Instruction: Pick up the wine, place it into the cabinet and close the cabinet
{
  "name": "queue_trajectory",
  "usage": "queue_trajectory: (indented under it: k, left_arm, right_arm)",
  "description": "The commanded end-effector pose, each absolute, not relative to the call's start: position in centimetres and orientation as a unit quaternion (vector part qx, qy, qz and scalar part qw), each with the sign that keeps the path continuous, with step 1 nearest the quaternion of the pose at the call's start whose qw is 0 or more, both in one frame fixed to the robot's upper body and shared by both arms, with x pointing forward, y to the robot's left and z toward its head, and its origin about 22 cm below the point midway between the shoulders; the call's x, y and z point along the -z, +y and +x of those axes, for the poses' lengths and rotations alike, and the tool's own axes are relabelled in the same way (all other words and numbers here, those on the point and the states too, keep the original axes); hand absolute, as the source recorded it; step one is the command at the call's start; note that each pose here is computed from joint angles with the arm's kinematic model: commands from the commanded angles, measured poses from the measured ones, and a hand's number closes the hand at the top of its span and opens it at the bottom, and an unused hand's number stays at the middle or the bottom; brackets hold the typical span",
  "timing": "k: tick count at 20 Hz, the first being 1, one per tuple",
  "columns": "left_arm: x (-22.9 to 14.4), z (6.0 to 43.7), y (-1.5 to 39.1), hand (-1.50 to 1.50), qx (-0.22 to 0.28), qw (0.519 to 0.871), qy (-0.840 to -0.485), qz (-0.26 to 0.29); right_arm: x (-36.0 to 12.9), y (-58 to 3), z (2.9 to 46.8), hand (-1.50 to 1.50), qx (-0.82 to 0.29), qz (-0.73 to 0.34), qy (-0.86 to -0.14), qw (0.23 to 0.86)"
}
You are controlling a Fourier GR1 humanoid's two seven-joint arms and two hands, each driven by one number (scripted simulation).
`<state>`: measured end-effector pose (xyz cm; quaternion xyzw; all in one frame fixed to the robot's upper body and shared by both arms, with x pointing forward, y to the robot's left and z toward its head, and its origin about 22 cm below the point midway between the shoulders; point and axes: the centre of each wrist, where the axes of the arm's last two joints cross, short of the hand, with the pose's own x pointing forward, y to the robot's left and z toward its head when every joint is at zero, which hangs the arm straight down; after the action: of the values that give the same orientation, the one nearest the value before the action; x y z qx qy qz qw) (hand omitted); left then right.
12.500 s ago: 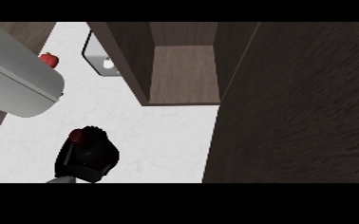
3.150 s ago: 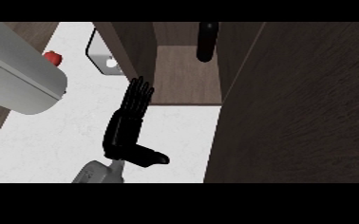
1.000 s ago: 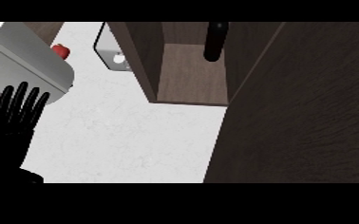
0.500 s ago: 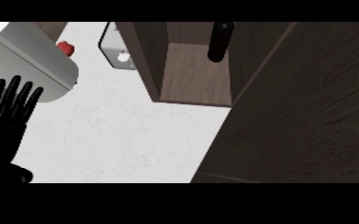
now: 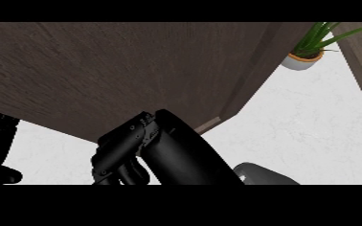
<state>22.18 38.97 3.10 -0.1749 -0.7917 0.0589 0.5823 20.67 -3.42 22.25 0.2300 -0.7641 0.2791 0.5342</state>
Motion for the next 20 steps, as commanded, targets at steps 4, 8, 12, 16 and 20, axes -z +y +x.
queue_trajectory:
  k: [4,8,12,16,20]
  left_arm:
    - [-2.4,20.1,39.8,-1.5,-0.062,0.588,-0.789,-0.165]
    - [-1.8,20.5,40.7,-1.5,-0.066,0.589,-0.789,-0.162]
    - [-3.4,22.1,39.8,-1.5,-0.065,0.584,-0.795,-0.152]
    - [-2.1,22.1,39.3,-1.5,-0.069,0.579,-0.797,-0.156]
    - [-2.9,21.1,40.5,-1.5,-0.066,0.58,-0.795,-0.165]
  right_arm:
    - [-23.7,-0.4,27.1,1.5,-0.242,0.235,-0.756,0.561]
    - [-23.2,-0.3,28.3,1.5,-0.232,0.249,-0.737,0.584]
    - [-22.0,-0.9,31.1,1.5,-0.205,0.242,-0.73,0.606]
    - [-19.9,-2.1,33.2,1.5,-0.202,0.232,-0.729,0.611]
    - [-19.1,-2.7,35.5,1.5,-0.209,0.214,-0.739,0.604]
